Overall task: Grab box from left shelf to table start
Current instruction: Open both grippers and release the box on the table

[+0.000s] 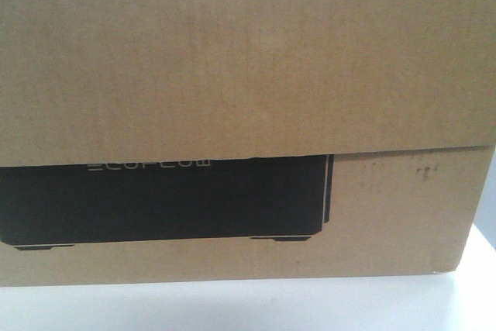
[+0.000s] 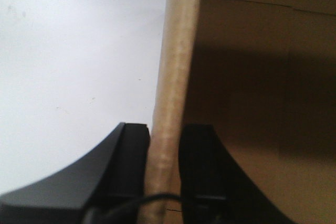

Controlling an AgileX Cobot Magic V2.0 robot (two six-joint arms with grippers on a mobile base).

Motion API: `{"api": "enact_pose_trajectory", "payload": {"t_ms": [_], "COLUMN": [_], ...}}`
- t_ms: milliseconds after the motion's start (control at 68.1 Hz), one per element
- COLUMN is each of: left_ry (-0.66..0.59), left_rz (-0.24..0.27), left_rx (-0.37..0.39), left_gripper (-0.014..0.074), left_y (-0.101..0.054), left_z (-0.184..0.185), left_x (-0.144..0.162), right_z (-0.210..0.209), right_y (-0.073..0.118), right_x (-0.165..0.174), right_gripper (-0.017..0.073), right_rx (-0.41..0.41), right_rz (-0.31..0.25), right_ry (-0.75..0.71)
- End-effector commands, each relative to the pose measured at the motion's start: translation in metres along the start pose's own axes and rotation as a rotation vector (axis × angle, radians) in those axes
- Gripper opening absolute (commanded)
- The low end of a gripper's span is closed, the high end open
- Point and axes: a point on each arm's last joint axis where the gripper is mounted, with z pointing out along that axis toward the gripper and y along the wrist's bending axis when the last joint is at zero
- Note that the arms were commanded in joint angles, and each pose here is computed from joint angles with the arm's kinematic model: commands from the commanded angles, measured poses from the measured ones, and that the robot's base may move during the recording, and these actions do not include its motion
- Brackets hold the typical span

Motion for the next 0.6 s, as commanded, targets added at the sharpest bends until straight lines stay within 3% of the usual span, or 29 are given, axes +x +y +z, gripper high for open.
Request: {"api": "enact_pose_trajectory", "payload": {"t_ms": [0, 88, 147, 294, 382, 588], "left_ry": [-0.091, -0.089, -0.086, -0.08, -0.082, -0.095], "left_rz": [-0.01, -0.01, -0.014, -0.023, -0.024, -0.016], "left_rx": [0.148, 0.148, 0.153, 0.162, 0.164, 0.164], "left_gripper": [-0.0092, -0.0052, 0.0038, 0.039, 0.0552, 0.0569], "left_y": [-0.019, -0.019, -0.019, -0.02, -0.02, -0.021], "left_z": [-0.011, -0.011, -0.011, -0.011, -0.012, -0.02], "left_x": [-0.01, -0.01, -0.009, -0.009, -0.009, -0.016], "right_z": [-0.023, -0.023, -0.023, -0.024, -0.026, -0.039], "right_y": [0.025, 0.025, 0.024, 0.024, 0.023, 0.016], "right_x": [-0.017, -0.017, -0.016, -0.016, -0.016, -0.022], "right_gripper": [0.0328, 0.0527, 0.0629, 0.0624, 0.0624, 0.0624], "right_rx": [-0.136, -0.137, -0.136, -0.126, -0.109, -0.052], "right_rz": [0.022, 0.022, 0.024, 0.01, -0.007, -0.042], "right_ry": [-0.165, -0.156, -0.152, -0.144, -0.138, -0.134]}}
